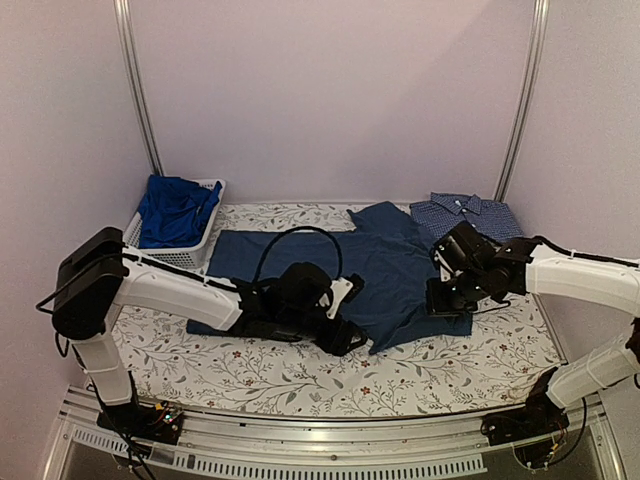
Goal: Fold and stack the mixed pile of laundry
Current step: Adjust the 1/3-folded T-shirt at the center of the board.
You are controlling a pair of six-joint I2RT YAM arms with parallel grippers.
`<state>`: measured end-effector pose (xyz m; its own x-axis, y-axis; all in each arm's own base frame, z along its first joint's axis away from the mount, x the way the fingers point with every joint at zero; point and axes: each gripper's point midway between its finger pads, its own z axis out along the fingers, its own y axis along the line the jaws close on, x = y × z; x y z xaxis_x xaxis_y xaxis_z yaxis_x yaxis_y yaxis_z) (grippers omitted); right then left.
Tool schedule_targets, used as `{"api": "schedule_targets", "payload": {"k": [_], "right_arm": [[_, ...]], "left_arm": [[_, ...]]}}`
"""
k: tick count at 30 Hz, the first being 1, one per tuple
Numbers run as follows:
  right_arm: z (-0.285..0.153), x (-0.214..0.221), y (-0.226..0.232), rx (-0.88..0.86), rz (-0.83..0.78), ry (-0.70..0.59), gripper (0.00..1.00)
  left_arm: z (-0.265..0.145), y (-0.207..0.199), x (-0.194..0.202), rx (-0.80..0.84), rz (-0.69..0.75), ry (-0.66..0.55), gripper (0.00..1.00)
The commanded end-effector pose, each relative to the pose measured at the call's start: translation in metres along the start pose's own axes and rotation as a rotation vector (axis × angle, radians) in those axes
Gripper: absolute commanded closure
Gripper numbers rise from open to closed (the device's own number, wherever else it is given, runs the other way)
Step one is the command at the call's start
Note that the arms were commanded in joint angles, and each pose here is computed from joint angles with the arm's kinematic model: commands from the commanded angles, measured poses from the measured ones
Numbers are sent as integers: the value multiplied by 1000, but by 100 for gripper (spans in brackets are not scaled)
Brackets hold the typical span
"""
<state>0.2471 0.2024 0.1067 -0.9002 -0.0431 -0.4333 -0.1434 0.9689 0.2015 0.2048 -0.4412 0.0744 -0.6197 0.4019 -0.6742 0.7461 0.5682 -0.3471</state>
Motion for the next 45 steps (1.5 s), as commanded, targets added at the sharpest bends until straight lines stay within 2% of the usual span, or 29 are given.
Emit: {"api": "schedule_targets", "payload": {"k": [1, 8, 16, 21, 27, 31, 32, 37, 38, 39, 42, 45], "right_arm": [[-7, -56, -8, 22, 30, -149, 100], [-2, -109, -26, 27, 58, -245, 100], [22, -163, -30, 27, 47, -328, 100], [55, -173, -33, 74, 8, -300, 100], [85, -161, -56, 192, 0, -254, 100], [90, -157, -74, 262, 10, -249, 100], [90, -159, -76, 266, 12, -252, 100], [94, -177, -71, 219, -7, -269, 100], [98, -181, -63, 184, -25, -257, 99], [100, -182, -59, 168, -35, -238, 92], [111, -171, -62, 176, -38, -177, 63], [93, -162, -72, 188, -1, -183, 43]], "left_arm": [[-10, 28, -3, -58, -14, -24, 36], [-36, 68, -14, -123, -70, -76, 36], [-62, 131, -13, -280, -156, -98, 33], [-74, 155, -3, -333, -205, -92, 32], [-82, 175, 6, -408, -247, -86, 32], [-89, 186, 8, -454, -274, -87, 32], [-91, 190, 17, -472, -289, -55, 32], [-102, 200, 29, -500, -348, -39, 32], [-104, 200, 32, -499, -359, -36, 30], [-106, 200, 33, -499, -367, -38, 29], [-112, 201, 34, -506, -393, -40, 24], [-122, 203, 35, -522, -427, -46, 22]]}}
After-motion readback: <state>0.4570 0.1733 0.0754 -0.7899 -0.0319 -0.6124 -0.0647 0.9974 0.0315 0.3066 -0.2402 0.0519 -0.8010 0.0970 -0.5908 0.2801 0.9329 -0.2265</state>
